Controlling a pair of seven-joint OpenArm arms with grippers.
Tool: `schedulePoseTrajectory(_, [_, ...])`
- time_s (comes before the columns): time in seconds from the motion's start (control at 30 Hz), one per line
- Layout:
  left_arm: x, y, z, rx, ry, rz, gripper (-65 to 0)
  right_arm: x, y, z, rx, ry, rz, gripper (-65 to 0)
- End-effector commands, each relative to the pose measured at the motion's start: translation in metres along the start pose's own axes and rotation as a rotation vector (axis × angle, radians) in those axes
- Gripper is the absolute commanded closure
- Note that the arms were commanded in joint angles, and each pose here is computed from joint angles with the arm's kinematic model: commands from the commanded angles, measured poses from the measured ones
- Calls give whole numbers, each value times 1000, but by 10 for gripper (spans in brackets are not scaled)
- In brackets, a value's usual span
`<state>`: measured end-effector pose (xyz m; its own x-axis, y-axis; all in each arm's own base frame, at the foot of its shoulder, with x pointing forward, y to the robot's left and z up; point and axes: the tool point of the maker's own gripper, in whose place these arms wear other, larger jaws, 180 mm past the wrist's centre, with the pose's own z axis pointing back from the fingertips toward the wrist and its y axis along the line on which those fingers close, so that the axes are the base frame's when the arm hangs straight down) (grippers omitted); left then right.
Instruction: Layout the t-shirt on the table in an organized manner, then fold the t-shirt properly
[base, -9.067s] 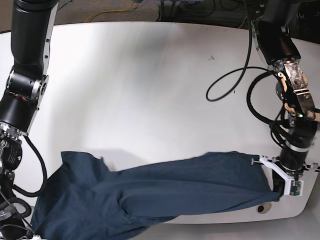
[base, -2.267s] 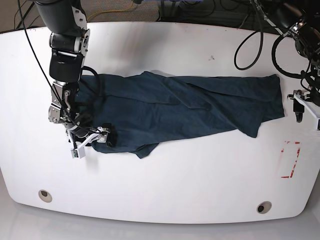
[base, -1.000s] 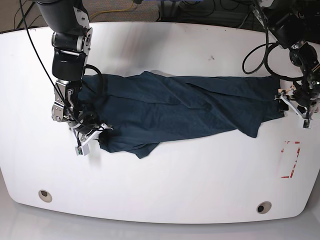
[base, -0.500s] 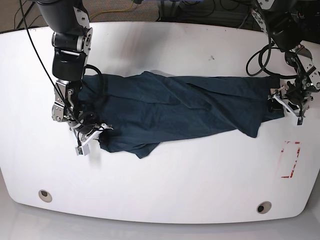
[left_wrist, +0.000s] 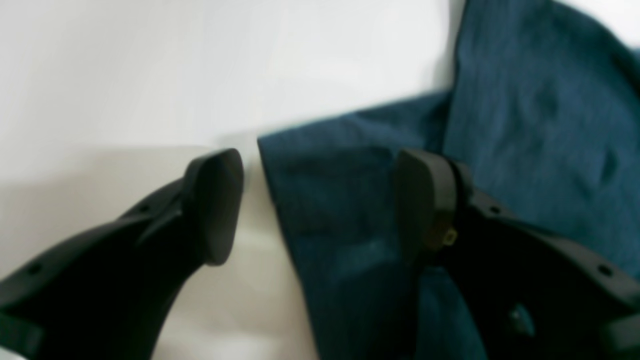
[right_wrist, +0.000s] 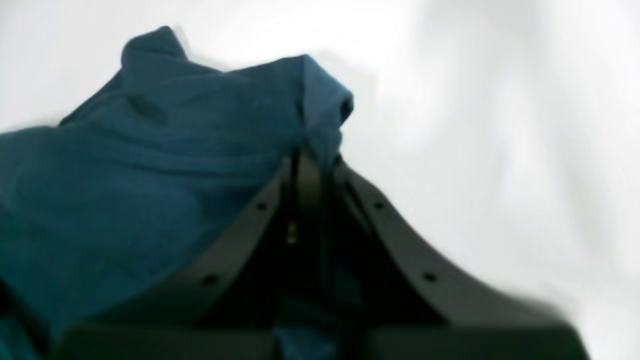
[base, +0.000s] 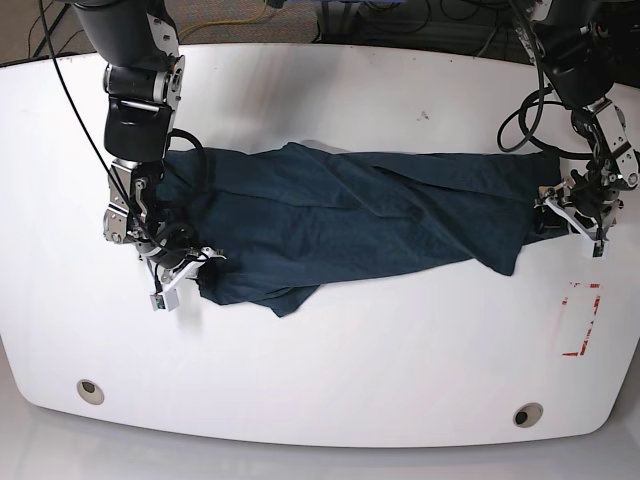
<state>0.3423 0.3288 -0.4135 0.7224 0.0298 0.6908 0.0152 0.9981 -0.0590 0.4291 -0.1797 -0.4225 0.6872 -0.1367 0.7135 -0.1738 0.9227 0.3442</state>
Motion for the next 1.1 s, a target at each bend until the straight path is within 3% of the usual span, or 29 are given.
schedulePoseTrajectory(0.0, [9, 2, 1, 3, 5, -15, -439, 26, 0, 4, 5, -60, 14, -2])
schedulePoseTrajectory(0.1, [9, 2, 1, 5, 6, -15, -426, 26, 0, 3, 6, -60, 13, -2])
schedulePoseTrajectory(0.2, [9, 2, 1, 5, 6, -15, -357, 26, 1, 3, 7, -60, 12, -2])
schedulePoseTrajectory(0.27, [8, 3, 1, 5, 7, -13, -276, 26, 1, 3, 7, -61, 11, -2])
schedulePoseTrajectory(0.4, [7, 5, 0, 17, 11, -2, -18, 26, 0, 3, 6, -62, 10, -2])
schedulePoseTrajectory(0.43, [7, 6, 0, 24, 11, 4, 0, 26, 0, 3, 6, -62, 10, -2])
schedulePoseTrajectory(0.7, [12, 10, 1, 54, -1, 18, 0, 42, 6, 10, 7, -103, 55, -2])
schedulePoseTrajectory(1.07, [70, 9, 36, 115, -111, -104, 0, 82, 23, 45, -18, -153, 218, -2])
